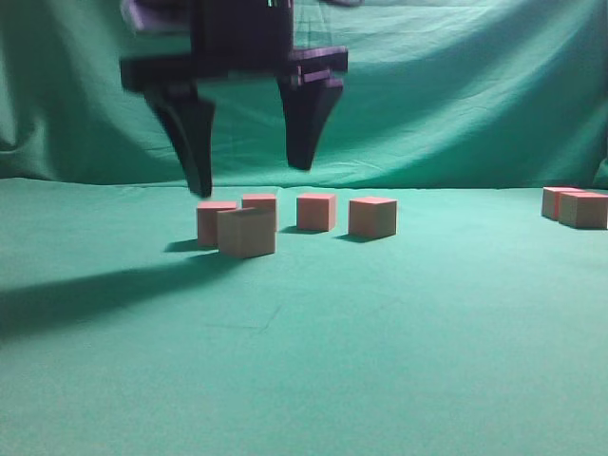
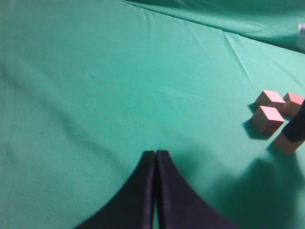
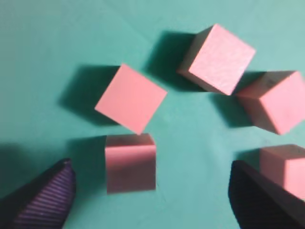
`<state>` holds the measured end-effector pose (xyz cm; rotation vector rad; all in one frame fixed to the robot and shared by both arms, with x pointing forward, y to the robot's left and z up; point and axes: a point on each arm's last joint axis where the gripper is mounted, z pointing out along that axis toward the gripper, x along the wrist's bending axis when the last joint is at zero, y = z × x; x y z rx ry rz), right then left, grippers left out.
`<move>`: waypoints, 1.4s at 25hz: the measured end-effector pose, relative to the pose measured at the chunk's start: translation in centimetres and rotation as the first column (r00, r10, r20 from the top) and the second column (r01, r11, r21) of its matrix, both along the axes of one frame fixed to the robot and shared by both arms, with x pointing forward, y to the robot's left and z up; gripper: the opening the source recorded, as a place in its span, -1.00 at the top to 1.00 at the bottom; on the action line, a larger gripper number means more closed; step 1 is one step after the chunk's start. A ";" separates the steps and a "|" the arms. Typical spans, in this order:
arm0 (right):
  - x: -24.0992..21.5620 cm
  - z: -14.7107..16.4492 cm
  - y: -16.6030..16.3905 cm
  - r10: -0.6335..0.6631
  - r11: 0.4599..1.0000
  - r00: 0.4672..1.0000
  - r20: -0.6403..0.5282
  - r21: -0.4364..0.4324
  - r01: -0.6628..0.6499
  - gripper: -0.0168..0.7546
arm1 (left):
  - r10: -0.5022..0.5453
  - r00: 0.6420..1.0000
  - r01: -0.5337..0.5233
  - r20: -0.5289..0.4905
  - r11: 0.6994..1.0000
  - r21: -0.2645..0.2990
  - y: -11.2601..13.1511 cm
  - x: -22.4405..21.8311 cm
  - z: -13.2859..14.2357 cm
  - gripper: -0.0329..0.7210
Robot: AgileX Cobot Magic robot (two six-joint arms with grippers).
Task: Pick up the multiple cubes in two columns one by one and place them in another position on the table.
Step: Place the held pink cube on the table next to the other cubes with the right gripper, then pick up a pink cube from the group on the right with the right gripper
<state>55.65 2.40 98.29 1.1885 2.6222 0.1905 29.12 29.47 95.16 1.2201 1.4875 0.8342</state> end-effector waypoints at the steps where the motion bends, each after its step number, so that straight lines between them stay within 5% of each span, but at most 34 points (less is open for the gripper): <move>1: 0.0 1.0 0.1 0.016 1.000 1.000 -0.007 -0.007 -0.016 -0.58 | 0.000 1.000 0.000 0.000 1.000 0.000 0.0 0.0 0.0 0.91; 11: -0.9 10.9 -1.5 0.099 0.987 0.988 0.122 0.112 -0.112 -0.58 | 0.000 1.000 0.000 0.000 1.000 0.000 0.0 0.0 0.0 0.91; 18: -0.7 17.9 -11.0 -0.119 0.975 0.969 0.218 0.209 0.073 -0.58 | 0.000 1.000 0.000 0.000 1.000 0.000 0.0 0.0 0.0 0.91; 20: -0.7 18.4 -14.4 -0.209 0.963 0.955 0.212 0.216 0.162 -0.41 | 0.000 1.000 0.000 0.000 1.000 0.000 0.0 0.0 0.0 0.91; 27: 0.8 13.7 -25.4 -0.503 0.863 0.860 0.081 0.103 0.495 -0.43 | 0.000 1.000 0.000 0.000 1.000 0.000 0.0 0.0 0.0 0.91; 31: 0.5 9.6 -31.0 -0.646 0.763 0.763 -0.029 0.019 0.646 -0.43 | 0.000 1.000 0.000 0.000 1.000 0.000 0.0 0.0 0.0 0.91; 35: 0.0 6.4 -34.4 -0.728 0.679 0.680 -0.082 0.051 0.733 -0.43 | 0.000 1.000 0.000 0.000 1.000 0.000 0.0 0.0 0.0 0.91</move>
